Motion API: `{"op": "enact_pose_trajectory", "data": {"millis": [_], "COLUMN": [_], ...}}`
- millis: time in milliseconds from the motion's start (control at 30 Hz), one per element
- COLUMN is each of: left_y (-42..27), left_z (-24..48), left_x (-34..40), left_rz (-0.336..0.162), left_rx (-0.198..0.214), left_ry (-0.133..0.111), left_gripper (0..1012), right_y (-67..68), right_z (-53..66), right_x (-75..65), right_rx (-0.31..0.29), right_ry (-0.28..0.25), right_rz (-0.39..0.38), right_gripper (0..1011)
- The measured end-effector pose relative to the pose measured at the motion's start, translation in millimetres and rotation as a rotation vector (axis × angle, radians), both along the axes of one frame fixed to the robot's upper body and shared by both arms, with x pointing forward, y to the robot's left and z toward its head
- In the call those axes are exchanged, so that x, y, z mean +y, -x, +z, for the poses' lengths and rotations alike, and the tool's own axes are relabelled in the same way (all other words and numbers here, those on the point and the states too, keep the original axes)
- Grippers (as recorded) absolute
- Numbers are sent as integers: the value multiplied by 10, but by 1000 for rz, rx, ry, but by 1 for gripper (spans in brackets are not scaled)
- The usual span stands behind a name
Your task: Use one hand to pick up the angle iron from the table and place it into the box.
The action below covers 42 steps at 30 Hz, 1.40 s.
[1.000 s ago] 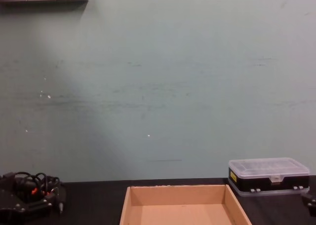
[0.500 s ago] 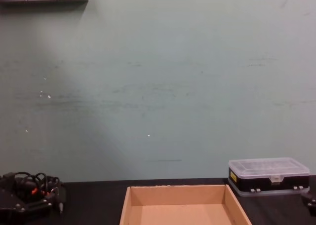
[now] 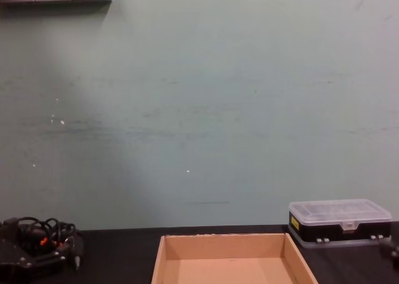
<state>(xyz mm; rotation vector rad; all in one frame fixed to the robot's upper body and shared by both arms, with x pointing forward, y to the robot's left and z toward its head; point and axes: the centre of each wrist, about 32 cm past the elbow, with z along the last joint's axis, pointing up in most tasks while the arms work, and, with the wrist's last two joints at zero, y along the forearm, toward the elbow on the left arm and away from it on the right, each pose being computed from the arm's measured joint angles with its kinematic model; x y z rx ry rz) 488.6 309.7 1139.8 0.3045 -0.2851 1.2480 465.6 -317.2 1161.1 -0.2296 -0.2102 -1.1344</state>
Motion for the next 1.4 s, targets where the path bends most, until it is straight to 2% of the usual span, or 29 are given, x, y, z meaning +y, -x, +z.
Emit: {"op": "enact_pose_trajectory", "data": {"millis": [67,100,200,300,433,700,1067,1400], "left_y": [0,0,0,0,0,0,0,0], "left_z": [0,0,0,0,0,0,0,0], "left_x": [0,0,0,0,0,0,0,0], "left_rz": [0,0,0,0,0,0,0,0], "left_rx": [0,0,0,0,0,0,0,0], "left_ry": [0,0,0,0,0,0,0,0], "left_gripper": [1000,1000,1000,1000,1000,1000,1000,1000], "right_y": [95,95,294,420,488,515,552,564], "right_z": [35,35,87,100,97,87,93,70], "right_x": [-23,-23,-68,-89,-102,-136,26,246], "right_rx": [48,48,147,211,258,314,357,400], "right_ry": [-10,-10,-10,1,12,14,7,28], "right_rz": [56,56,190,281,356,463,486,399], "right_gripper": [1003,1003,1003,1003,1003,1003,1003,1003]}}
